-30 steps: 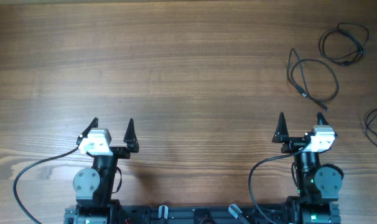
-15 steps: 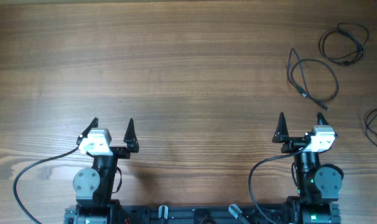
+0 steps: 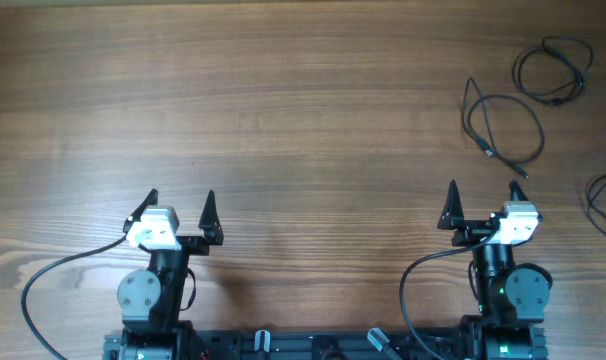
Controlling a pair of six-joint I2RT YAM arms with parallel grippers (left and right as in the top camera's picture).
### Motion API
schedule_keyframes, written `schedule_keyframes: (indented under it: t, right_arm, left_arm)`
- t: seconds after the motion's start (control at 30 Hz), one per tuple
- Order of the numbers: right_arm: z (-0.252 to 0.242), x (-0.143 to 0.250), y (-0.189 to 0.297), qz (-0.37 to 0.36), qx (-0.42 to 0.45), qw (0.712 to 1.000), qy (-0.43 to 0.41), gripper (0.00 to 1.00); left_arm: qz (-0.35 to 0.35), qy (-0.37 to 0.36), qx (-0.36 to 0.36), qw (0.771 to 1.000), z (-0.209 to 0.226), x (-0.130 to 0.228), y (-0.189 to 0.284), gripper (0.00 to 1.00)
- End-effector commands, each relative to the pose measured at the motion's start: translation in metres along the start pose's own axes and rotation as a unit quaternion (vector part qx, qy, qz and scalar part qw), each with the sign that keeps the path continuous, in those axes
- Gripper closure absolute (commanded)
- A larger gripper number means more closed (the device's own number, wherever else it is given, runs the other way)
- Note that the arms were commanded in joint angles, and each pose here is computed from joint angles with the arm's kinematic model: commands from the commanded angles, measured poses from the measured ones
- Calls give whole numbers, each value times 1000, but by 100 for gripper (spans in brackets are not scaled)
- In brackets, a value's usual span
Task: Untangle cables
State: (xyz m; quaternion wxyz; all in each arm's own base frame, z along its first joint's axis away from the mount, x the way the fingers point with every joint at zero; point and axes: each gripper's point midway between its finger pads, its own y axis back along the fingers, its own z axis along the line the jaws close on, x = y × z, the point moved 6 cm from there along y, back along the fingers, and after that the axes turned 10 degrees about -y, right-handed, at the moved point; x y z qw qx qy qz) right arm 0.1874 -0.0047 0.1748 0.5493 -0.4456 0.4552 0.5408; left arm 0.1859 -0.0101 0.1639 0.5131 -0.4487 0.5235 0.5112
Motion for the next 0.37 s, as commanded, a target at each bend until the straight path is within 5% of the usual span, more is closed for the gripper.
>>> schedule_keyframes:
  t: [0.0,0.33]
  right_arm:
    - [-1,-2,1,-7,7,1000,-7,0]
    - [-1,-2,1,-7,7,1000,-7,0]
  left_arm:
    - [0,-10,-6,1000,2,3,0,0]
    - [0,-10,-6,1000,2,3,0,0]
